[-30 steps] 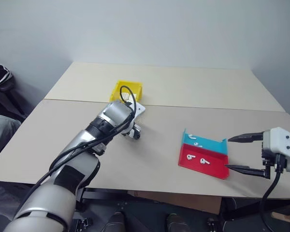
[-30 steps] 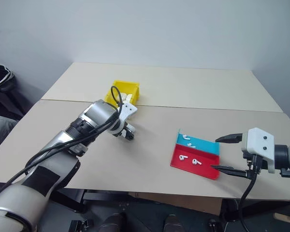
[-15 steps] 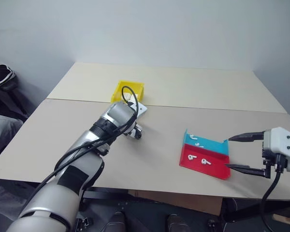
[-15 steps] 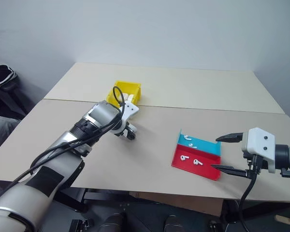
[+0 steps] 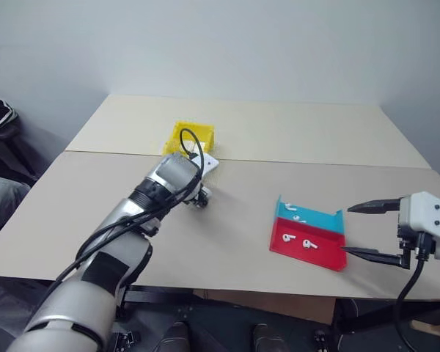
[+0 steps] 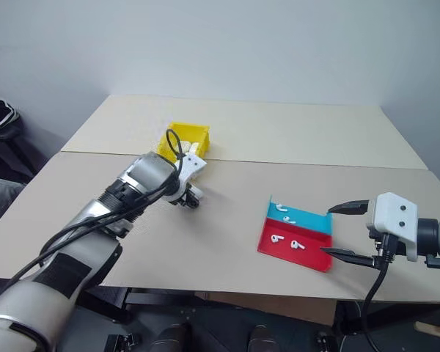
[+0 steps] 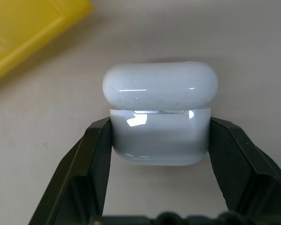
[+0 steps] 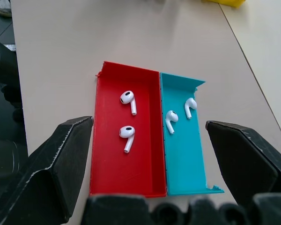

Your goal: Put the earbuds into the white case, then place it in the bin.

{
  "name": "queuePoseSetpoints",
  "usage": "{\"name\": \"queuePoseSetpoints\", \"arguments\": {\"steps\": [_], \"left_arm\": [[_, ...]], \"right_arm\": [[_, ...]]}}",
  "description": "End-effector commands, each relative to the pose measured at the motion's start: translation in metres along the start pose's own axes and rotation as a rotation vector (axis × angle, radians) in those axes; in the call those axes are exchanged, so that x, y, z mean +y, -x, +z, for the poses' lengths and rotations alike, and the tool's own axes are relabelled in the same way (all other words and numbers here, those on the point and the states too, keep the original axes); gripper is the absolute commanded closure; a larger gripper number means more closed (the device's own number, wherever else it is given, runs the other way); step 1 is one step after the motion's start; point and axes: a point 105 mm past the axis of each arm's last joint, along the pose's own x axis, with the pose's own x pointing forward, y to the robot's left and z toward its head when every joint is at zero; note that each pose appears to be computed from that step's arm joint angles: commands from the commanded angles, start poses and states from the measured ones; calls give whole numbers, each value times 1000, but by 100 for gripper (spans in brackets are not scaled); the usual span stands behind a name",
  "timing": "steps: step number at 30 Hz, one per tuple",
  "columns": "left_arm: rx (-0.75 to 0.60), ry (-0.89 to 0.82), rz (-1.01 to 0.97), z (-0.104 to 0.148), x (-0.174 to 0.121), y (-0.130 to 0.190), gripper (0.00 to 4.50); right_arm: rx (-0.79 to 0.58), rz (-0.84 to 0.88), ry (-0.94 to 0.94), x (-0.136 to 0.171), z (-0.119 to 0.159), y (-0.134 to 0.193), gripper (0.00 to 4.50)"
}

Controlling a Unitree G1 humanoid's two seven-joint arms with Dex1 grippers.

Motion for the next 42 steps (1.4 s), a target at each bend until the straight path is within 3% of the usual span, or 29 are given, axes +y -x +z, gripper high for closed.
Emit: {"name": "queuePoseSetpoints", "arguments": {"steps": [1, 4, 6, 9, 15, 22, 26, 36, 42], "left_arm": [[-136, -44, -22, 20, 0, 31, 173], [-251, -97, -72, 24, -4, 54, 173], [-419, -169, -95, 27, -12, 68, 173], [-602, -293, -130, 14, -25, 81, 173], [-944, -457, -247, -10, -51, 96, 173], [-1321, -352, -293, -14, -60, 96, 173], [-1454, -352, -308, -20, -67, 93, 173], [-1566, -355, -491, -39, -91, 97, 173], [-1630, -259, -554, -44, -95, 105, 173]], "right_arm": [[-12, -28, 57, -8, 13, 8, 0], [-17, -26, 77, -13, 18, 8, 0], [-12, -22, 92, -16, 22, 8, 0], [-15, 18, 128, -17, 29, 7, 0], [128, 157, 146, -16, 30, 1, 0], [242, 239, 180, -18, 35, -17, 0], [308, 270, 177, -15, 36, -29, 0], [399, 371, 137, 3, 34, -50, 0], [438, 355, 79, 4, 25, -62, 0]]}}
